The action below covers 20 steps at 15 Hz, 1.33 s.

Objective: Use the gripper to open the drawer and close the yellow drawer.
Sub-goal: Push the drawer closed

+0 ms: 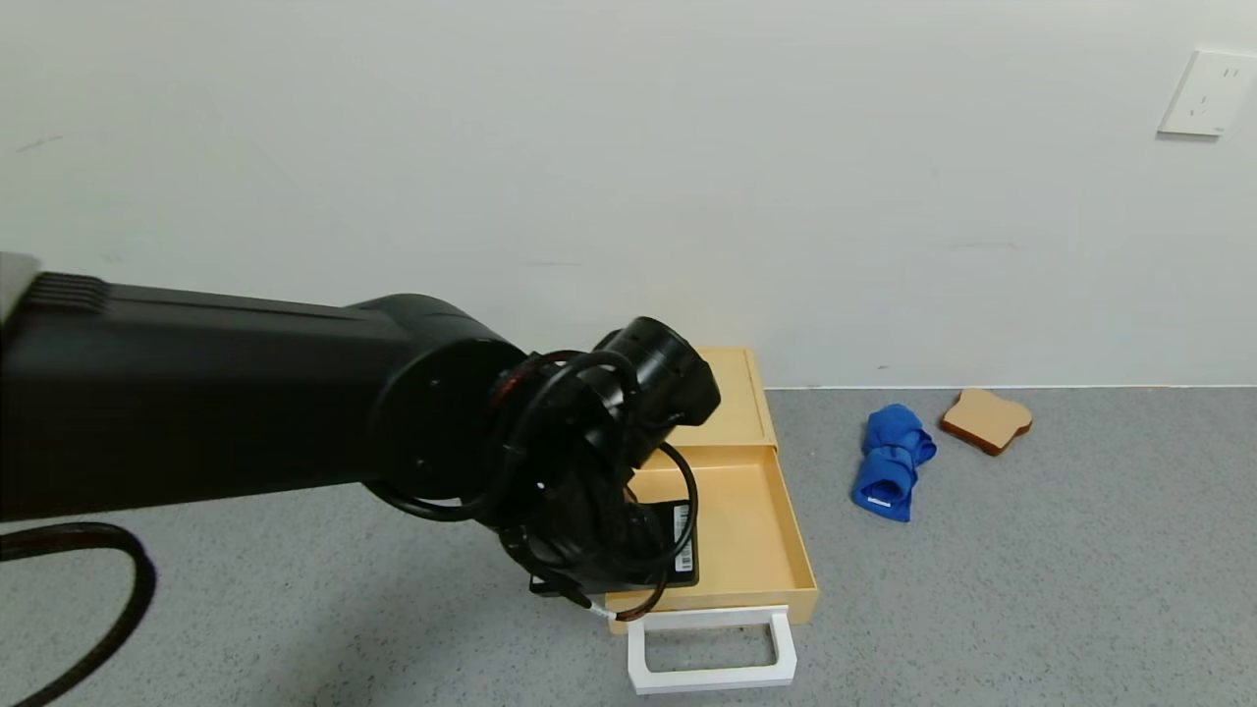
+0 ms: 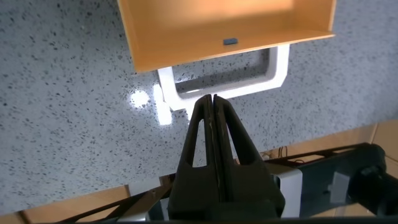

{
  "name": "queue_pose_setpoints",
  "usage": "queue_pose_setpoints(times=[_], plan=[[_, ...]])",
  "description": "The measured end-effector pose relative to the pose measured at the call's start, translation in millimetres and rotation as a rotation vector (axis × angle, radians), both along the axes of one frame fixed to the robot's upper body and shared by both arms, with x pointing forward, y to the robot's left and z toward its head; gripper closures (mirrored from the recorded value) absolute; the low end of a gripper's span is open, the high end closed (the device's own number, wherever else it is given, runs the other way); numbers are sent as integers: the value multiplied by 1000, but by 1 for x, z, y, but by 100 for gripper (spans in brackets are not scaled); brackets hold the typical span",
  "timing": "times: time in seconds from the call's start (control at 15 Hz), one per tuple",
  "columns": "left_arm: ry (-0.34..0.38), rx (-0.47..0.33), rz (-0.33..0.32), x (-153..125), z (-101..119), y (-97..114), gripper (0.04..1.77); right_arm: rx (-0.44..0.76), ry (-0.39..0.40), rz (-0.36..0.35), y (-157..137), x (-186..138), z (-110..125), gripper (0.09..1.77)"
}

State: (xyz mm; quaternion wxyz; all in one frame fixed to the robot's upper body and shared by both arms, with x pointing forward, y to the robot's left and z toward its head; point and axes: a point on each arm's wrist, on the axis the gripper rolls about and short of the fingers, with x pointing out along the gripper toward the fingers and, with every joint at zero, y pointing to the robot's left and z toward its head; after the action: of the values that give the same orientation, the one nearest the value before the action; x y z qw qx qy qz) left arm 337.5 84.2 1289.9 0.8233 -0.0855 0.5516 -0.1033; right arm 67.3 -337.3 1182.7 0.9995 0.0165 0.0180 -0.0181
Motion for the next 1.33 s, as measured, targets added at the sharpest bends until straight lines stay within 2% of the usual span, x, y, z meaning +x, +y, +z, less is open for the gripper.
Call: queue_pose_setpoints(times=[0.27, 0.53, 1.33], plan=[[65, 66, 5, 3, -28, -23, 170, 0, 0, 0, 0, 0, 0, 16], [119, 94, 54, 11, -47, -37, 170, 0, 0, 0, 0, 0, 0, 16], [162, 136, 66, 21, -74, -49, 170, 0, 0, 0, 0, 0, 0, 16]])
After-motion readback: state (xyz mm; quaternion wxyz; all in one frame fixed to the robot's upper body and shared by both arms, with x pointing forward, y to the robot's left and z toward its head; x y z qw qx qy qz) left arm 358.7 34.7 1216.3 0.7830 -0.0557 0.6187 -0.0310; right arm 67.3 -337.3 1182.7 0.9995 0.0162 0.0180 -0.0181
